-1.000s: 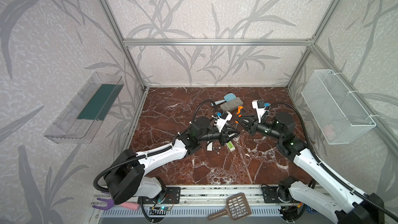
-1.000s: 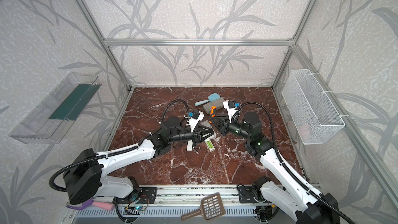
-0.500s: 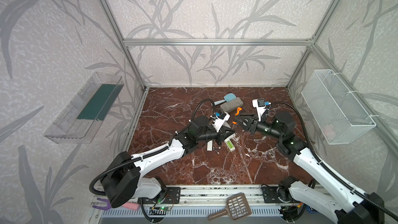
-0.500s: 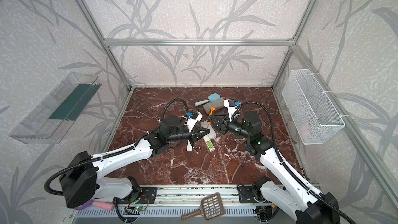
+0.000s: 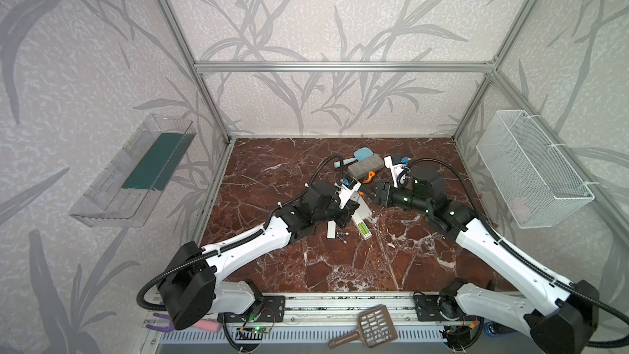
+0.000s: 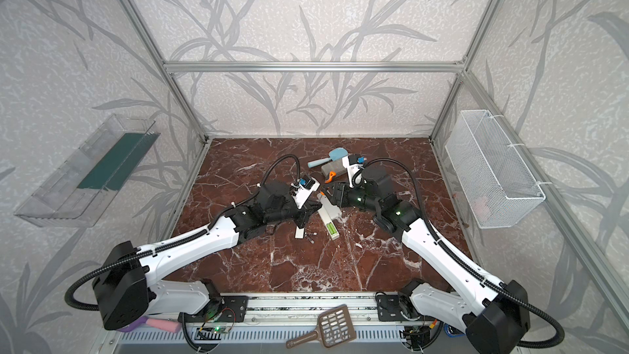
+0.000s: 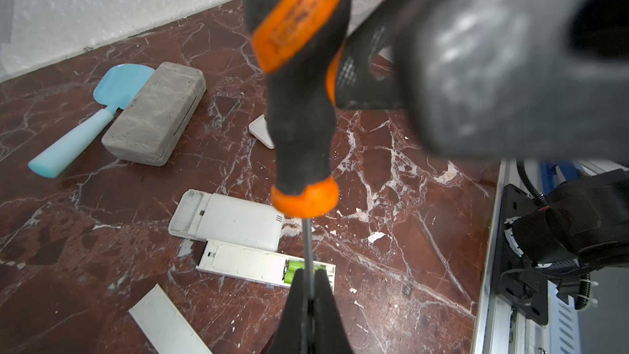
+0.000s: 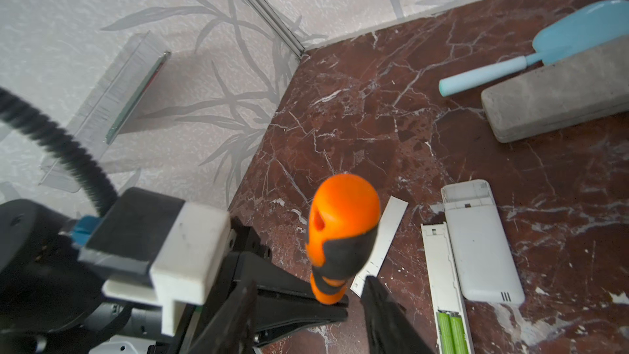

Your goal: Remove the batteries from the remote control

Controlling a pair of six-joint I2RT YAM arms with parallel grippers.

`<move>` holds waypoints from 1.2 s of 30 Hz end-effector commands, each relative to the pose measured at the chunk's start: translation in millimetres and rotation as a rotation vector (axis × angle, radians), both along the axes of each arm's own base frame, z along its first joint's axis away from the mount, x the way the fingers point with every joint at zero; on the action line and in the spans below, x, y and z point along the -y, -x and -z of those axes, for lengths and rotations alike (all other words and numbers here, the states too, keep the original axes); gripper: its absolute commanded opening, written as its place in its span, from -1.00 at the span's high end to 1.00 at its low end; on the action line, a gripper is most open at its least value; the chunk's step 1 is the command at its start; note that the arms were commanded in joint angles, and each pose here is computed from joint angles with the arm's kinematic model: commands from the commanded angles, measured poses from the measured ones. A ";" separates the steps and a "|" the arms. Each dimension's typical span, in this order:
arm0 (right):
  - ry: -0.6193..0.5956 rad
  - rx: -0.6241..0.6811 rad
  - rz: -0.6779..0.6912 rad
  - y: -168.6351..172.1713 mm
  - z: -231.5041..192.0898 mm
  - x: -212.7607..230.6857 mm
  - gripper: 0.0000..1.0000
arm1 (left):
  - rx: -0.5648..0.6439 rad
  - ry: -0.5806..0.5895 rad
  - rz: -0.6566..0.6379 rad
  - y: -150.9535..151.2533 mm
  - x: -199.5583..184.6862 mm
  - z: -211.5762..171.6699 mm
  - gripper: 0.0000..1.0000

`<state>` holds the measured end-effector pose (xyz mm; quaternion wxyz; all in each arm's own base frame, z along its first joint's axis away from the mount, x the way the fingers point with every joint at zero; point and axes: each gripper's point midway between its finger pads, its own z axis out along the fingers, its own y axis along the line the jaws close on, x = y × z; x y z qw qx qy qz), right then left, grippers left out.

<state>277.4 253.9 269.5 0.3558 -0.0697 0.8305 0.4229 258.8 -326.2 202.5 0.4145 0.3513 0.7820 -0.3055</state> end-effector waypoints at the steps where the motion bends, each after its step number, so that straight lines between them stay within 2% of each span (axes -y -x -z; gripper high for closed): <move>1: 0.006 -0.030 0.050 -7.8 -3.1 -0.2 -0.03 | 0.070 0.007 -0.004 -1.3 -1.5 -22.4 1.00; 9: -0.024 -0.040 0.024 -18.3 -4.0 -17.7 -0.03 | 0.087 -0.011 -0.002 -0.3 -1.6 -20.8 1.00; 11: -0.018 -0.047 0.010 -19.1 -1.9 -21.7 0.02 | 0.090 -0.015 0.000 0.5 -1.6 -20.8 1.00; 13: -0.013 -0.052 0.003 -19.4 0.7 -24.6 0.18 | 0.093 -0.024 -0.002 0.3 -3.1 -20.0 1.00; 16: -0.006 -0.050 0.002 -19.5 3.3 -25.4 0.66 | 0.092 -0.039 -0.004 1.6 -5.7 -16.0 1.00; 18: 0.005 -0.041 0.003 -19.3 3.5 -24.5 0.93 | 0.096 -0.047 -0.007 1.8 -7.4 -14.6 1.00; 19: 0.014 -0.032 0.005 -19.4 3.6 -22.9 1.00 | 0.098 -0.048 -0.007 2.1 -8.3 -14.3 1.00; 20: 0.024 -0.019 0.002 -18.7 3.1 -22.0 1.00 | 0.099 -0.049 -0.006 2.8 -8.7 -14.1 0.91; 23: 0.086 0.047 0.009 -17.1 3.3 -14.0 1.00 | 0.106 -0.030 -0.015 4.2 -12.0 -14.8 0.13; 25: 0.154 0.107 0.033 -16.4 7.9 -4.9 1.00 | 0.094 0.018 -0.043 3.4 -14.4 -15.2 -0.21; 27: 0.221 0.175 0.032 -12.8 12.9 -0.1 1.00 | 0.061 0.076 -0.080 0.7 -18.4 -16.2 -0.31; 30: 0.301 0.264 -0.008 -3.3 25.2 -0.3 1.00 | -0.040 0.155 -0.145 -5.1 -24.8 -10.8 -0.33; 36: 0.379 0.338 -0.079 8.8 54.9 -1.5 1.00 | -0.295 0.198 -0.245 -11.4 -26.0 25.5 -0.16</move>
